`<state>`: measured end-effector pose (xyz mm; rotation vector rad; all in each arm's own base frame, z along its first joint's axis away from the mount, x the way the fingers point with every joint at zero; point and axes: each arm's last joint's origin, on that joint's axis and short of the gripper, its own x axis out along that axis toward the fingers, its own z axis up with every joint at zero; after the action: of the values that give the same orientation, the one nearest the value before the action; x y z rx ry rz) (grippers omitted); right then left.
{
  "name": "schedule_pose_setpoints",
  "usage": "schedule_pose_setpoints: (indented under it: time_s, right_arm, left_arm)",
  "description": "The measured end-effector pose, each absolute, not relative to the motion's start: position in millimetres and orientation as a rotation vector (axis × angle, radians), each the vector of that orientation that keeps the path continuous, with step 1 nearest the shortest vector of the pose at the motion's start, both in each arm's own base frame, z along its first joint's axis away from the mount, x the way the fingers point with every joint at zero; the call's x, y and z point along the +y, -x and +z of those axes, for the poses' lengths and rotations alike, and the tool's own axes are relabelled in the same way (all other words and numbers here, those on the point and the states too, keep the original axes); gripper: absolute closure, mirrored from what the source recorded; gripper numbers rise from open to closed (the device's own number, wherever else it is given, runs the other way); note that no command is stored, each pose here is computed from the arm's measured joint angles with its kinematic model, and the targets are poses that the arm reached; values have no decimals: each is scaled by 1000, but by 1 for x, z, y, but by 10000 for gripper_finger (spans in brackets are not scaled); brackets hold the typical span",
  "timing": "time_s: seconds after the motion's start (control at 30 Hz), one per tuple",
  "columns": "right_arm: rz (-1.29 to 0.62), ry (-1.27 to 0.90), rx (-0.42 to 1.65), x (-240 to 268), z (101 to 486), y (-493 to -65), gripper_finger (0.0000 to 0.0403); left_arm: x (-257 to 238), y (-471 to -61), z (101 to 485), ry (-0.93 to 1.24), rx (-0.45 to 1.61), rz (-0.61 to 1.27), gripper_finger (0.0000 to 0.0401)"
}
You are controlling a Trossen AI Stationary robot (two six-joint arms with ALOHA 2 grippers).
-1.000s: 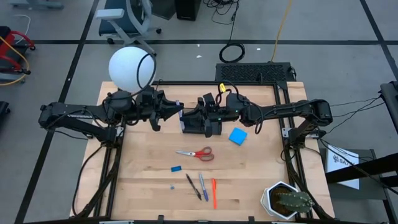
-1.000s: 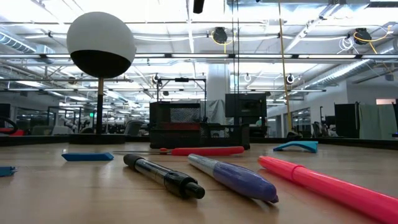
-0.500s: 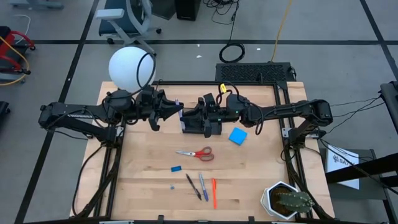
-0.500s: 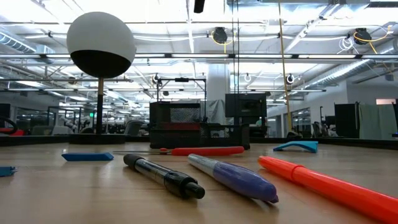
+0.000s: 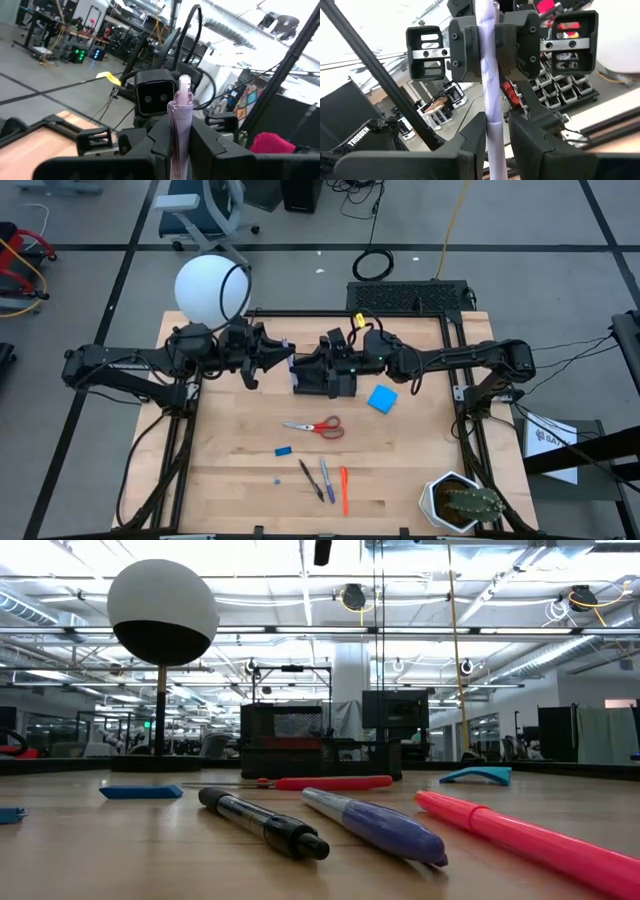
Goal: Pick and place office supplies into organizer
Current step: Put the purple pen into the black desk organizer
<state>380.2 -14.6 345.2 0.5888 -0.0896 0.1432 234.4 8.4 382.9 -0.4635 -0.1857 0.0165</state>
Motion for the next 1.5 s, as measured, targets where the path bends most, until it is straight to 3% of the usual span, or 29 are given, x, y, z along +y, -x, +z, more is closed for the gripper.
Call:
schedule_pose_setpoints:
  time_s: [0.33, 0.6, 0.93, 1.5]
  right_arm:
    - [-18, -619, 20, -31, 359, -352, 328]
    - [-188, -581, -30, -44, 386, -317, 328]
    - [-205, -576, -80, -50, 398, -304, 328]
    - [-184, -613, -90, -47, 398, -307, 328]
  left_arm:
    - [18, -235, 376, 359, -113, 24, 358]
    - [18, -235, 371, 193, -55, 46, 358]
    - [38, -242, 363, 97, -18, 125, 358]
    - [69, -269, 339, 88, 28, 86, 358]
